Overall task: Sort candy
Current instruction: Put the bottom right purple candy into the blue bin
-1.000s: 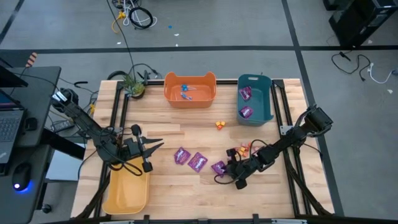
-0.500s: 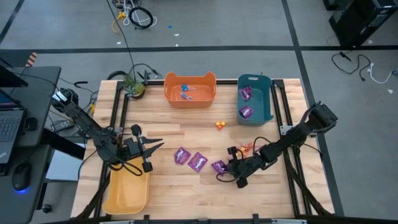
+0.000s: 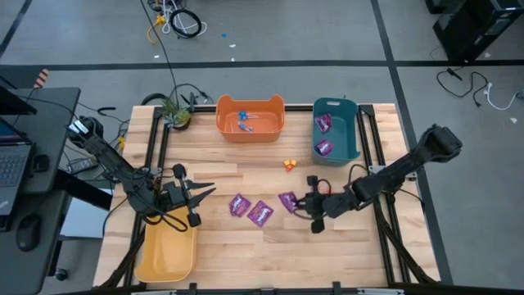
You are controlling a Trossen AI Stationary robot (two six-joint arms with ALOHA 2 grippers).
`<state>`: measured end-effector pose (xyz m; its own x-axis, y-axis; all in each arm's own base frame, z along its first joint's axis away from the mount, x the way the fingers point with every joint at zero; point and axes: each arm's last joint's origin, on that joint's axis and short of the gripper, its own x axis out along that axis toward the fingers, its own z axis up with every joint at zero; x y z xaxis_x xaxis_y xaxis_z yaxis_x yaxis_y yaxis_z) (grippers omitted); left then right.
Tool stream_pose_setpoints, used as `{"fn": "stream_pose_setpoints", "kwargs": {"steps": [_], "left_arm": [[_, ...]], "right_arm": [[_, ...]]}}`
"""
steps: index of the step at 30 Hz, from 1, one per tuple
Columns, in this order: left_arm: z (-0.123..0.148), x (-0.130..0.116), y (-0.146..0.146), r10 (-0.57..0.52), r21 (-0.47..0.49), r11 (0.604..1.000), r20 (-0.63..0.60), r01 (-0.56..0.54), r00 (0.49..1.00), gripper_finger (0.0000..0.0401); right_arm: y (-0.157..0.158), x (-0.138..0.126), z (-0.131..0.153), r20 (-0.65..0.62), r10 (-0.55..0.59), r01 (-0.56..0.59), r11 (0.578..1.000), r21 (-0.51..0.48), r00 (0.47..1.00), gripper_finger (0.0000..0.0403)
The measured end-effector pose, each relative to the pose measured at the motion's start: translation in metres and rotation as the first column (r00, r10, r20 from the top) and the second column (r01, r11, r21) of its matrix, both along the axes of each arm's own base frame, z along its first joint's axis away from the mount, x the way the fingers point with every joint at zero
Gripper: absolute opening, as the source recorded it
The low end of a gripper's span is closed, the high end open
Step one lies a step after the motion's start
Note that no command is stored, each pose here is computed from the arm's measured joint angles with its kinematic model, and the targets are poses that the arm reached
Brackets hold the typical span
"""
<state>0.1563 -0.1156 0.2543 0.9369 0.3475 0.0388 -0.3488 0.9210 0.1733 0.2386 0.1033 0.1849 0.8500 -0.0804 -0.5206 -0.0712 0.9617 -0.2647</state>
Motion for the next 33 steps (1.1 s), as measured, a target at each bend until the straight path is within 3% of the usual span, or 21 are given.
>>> {"fn": "stream_pose_setpoints", "kwargs": {"steps": [10, 17, 24, 33], "left_arm": [[0.000, 0.000, 0.000, 0.000, 0.002, 1.000, -0.002, 0.000, 1.000, 0.0067], [0.000, 0.000, 0.000, 0.000, 0.002, 1.000, -0.002, 0.000, 1.000, 0.0067], [0.000, 0.000, 0.000, 0.000, 0.002, 1.000, -0.002, 0.000, 1.000, 0.0067], [0.000, 0.000, 0.000, 0.000, 0.002, 1.000, -0.002, 0.000, 1.000, 0.0067]], "right_arm": [[-0.039, -0.018, 0.030, 0.036, -0.194, 0.197, 0.978, -0.075, 0.980, 0.0013], [-0.072, -0.024, 0.050, 0.142, -0.413, 0.422, 0.905, -0.043, 0.900, 0.0013], [-0.113, -0.034, 0.063, 0.202, -0.636, 0.631, 0.770, 0.094, 0.745, 0.0012], [-0.157, -0.058, 0.055, 0.082, -0.852, 0.833, 0.522, 0.184, 0.516, 0.0012]]}}
